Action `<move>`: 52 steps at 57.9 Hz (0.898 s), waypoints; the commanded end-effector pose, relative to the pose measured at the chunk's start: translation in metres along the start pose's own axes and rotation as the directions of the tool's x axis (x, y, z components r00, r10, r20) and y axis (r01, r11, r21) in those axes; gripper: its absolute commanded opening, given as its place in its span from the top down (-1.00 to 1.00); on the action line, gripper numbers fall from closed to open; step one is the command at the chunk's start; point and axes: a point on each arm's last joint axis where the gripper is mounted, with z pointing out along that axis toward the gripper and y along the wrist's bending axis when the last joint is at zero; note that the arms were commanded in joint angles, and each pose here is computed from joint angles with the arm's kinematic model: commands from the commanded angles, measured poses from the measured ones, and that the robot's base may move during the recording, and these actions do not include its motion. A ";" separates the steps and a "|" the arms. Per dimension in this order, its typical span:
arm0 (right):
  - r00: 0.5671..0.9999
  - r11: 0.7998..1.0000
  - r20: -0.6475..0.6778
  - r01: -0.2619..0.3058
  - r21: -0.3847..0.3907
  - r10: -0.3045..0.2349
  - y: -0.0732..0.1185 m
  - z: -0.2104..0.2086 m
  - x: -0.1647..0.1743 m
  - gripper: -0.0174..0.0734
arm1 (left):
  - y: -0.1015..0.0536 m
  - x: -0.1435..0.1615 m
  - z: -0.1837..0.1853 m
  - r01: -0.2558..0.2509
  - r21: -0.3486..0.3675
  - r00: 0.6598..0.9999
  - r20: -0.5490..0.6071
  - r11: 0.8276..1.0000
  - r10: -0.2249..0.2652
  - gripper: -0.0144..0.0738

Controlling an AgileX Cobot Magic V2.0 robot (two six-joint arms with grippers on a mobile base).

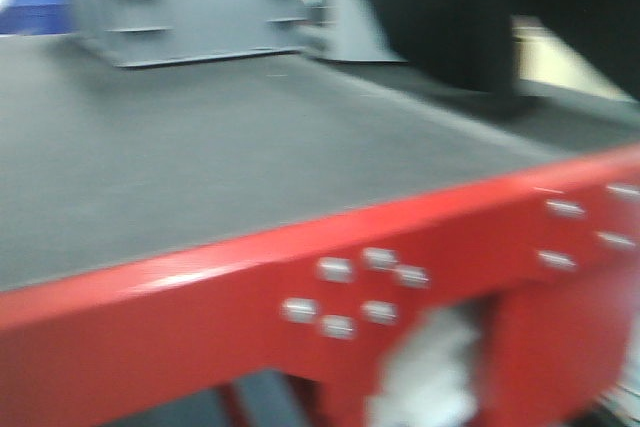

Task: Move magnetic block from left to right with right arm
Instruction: 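Drive the base past the chair to the second red-edged table, then stop the base at the second table holding the cube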

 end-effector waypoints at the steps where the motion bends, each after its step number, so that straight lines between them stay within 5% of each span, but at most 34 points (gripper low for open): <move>1: 0.994 1.000 0.107 0.019 0.007 -0.019 0.000 -0.001 -0.018 0.03 | 0.000 -0.005 -0.001 0.010 0.006 0.997 0.081 1.000 -0.011 0.96; 52: 0.994 1.000 0.107 0.019 0.007 -0.019 0.000 -0.001 -0.018 0.03 | 0.000 -0.005 -0.001 0.010 0.006 0.997 0.081 1.000 -0.011 0.96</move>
